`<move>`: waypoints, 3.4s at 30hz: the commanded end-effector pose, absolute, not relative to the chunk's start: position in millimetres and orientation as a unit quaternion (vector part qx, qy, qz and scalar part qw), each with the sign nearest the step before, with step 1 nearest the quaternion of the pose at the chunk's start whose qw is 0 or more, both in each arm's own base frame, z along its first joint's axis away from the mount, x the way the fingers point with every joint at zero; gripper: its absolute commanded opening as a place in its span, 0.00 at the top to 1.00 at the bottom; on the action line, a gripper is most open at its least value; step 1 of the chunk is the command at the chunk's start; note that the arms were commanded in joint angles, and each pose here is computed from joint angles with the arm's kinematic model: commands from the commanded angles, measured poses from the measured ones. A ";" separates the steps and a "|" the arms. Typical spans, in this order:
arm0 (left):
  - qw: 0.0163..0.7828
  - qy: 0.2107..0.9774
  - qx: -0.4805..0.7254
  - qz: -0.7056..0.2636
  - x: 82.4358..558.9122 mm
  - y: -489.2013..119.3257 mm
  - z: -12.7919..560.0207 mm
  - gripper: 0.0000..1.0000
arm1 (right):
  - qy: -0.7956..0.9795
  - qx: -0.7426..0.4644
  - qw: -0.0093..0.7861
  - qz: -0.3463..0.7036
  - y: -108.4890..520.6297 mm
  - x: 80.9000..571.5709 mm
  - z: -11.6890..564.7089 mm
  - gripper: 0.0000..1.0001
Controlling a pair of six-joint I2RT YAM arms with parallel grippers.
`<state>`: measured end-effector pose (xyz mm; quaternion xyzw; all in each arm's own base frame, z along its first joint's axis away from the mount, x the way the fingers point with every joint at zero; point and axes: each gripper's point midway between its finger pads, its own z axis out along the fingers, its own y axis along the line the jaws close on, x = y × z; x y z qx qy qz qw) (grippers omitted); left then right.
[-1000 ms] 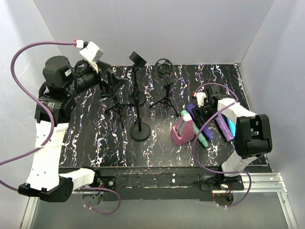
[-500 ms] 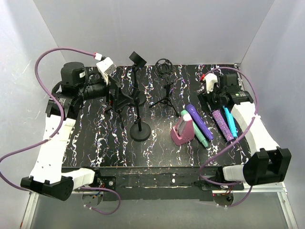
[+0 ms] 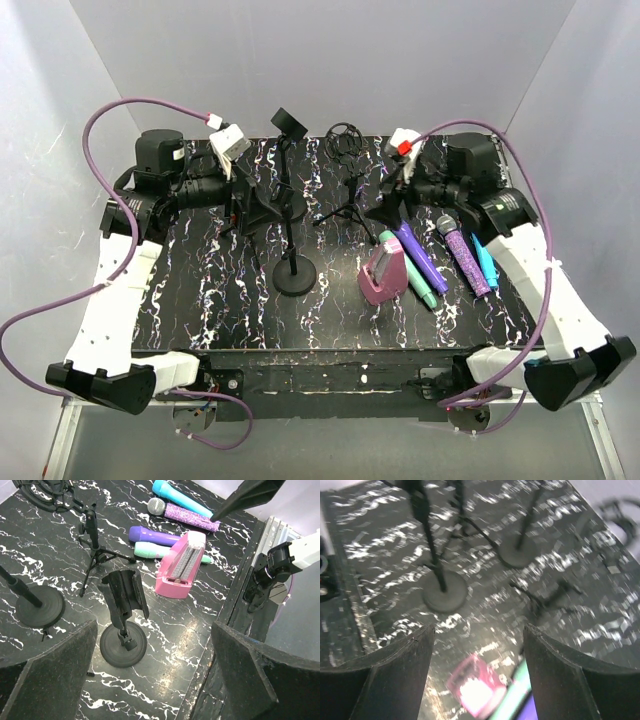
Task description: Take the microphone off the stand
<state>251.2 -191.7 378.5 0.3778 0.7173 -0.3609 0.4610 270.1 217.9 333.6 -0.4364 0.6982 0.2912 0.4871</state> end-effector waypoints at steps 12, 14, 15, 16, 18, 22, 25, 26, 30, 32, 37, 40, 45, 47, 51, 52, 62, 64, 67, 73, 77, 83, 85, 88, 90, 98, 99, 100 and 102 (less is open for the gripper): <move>0.443 0.758 0.360 -0.317 233.8 -170.5 380.2 0.04 | 0.600 -0.487 0.487 0.406 356.1 240.5 361.3 0.18; 0.457 0.770 0.335 -0.293 237.8 -162.3 386.0 0.02 | 0.601 -0.467 0.511 0.399 367.1 240.5 368.7 0.16; 0.465 0.780 0.312 -0.280 241.9 -156.8 389.6 0.02 | 0.604 -0.455 0.521 0.396 372.2 242.0 374.8 0.15; 0.472 0.789 0.283 -0.271 245.3 -152.4 393.8 0.02 | 0.614 -0.442 0.524 0.392 377.1 244.3 376.3 0.14; 0.497 0.808 0.214 -0.234 257.4 -135.6 399.9 0.02 | 0.633 -0.415 0.516 0.400 383.9 247.3 380.7 0.14; 0.528 0.822 0.131 -0.170 269.9 -99.1 401.0 0.02 | 0.692 -0.353 0.489 0.396 395.1 265.1 372.7 0.12; 0.531 0.824 0.129 -0.148 269.6 -91.5 396.7 0.02 | 0.715 -0.326 0.473 0.400 403.6 272.9 371.6 0.12; 0.532 0.824 0.128 -0.149 268.5 -91.3 396.2 0.02 | 0.717 -0.323 0.471 0.400 406.1 274.4 371.2 0.14; 0.529 0.820 0.137 -0.167 256.4 -95.8 394.3 0.02 | 0.732 -0.318 0.469 0.378 409.0 280.8 369.9 0.24; 0.528 0.818 0.142 -0.177 251.6 -99.0 394.9 0.02 | 0.732 -0.326 0.467 0.373 406.1 278.6 369.5 0.28; 0.522 0.809 0.175 -0.204 244.1 -110.5 391.4 0.02 | 0.685 -0.420 0.436 0.405 402.3 251.0 365.5 0.42; 0.527 0.792 0.222 -0.214 235.9 -118.0 388.9 0.02 | 0.652 -0.461 0.403 0.447 400.0 242.8 363.5 0.53; 0.529 0.745 0.323 -0.248 219.9 -138.1 382.7 0.02 | 0.544 -0.529 0.382 0.527 398.9 243.2 390.4 0.51; 0.525 0.724 0.358 -0.267 217.8 -147.6 375.1 0.02 | 0.526 -0.542 0.386 0.529 402.6 251.5 397.0 0.51; 0.526 0.703 0.376 -0.296 237.4 -162.1 358.5 0.06 | 0.498 -0.559 0.377 0.546 410.3 256.1 407.2 0.51; 0.533 0.692 0.381 -0.304 243.8 -166.7 358.3 0.08 | 0.490 -0.564 0.371 0.552 410.8 253.6 408.0 0.49; 0.529 0.639 0.444 -0.339 283.8 -190.7 335.4 0.13 | 0.499 -0.546 0.432 0.516 390.2 258.1 423.7 0.13; 0.521 0.635 0.452 -0.348 287.6 -194.0 330.4 0.13 | 0.506 -0.529 0.446 0.515 384.5 264.0 434.2 0.12; 0.516 0.624 0.466 -0.357 293.6 -199.2 324.0 0.13 | 0.513 -0.511 0.454 0.519 377.3 267.0 450.6 0.12; 0.508 0.608 0.484 -0.371 309.2 -211.9 314.9 0.18 | 0.528 -0.507 0.454 0.508 362.8 266.2 448.3 0.12; 0.525 0.609 0.473 -0.360 327.3 -213.6 311.0 0.25 | 0.560 -0.484 0.455 0.495 345.0 272.5 438.2 0.13; 0.550 0.605 0.449 -0.361 344.1 -217.2 313.1 0.46 | 0.606 -0.465 0.440 0.473 320.4 268.0 405.2 0.14; 0.546 0.605 0.447 -0.369 342.2 -220.2 314.1 0.55 | 0.623 -0.456 0.434 0.465 314.4 266.8 393.5 0.14; 0.541 0.604 0.444 -0.381 335.2 -223.7 318.5 0.65 | 0.658 -0.430 0.417 0.456 304.4 267.2 368.3 0.15; 0.535 0.613 0.432 -0.389 331.6 -224.8 319.8 0.74 | 0.680 -0.418 0.406 0.446 299.7 268.5 349.2 0.16; 0.547 0.711 0.226 -0.380 332.3 -206.2 348.5 1.00 | 0.760 -0.354 0.369 0.402 293.7 288.3 304.7 0.28; 0.541 0.733 0.181 -0.370 334.3 -198.2 345.5 1.00 | 0.767 -0.348 0.363 0.398 295.0 289.6 297.6 0.29; 0.537 0.750 0.145 -0.358 337.6 -191.1 342.6 1.00 | 0.770 -0.345 0.360 0.397 298.3 288.7 293.6 0.29; 0.519 0.787 0.058 -0.330 345.9 -173.8 329.6 1.00 | 0.780 -0.341 0.343 0.397 304.7 286.4 283.6 0.31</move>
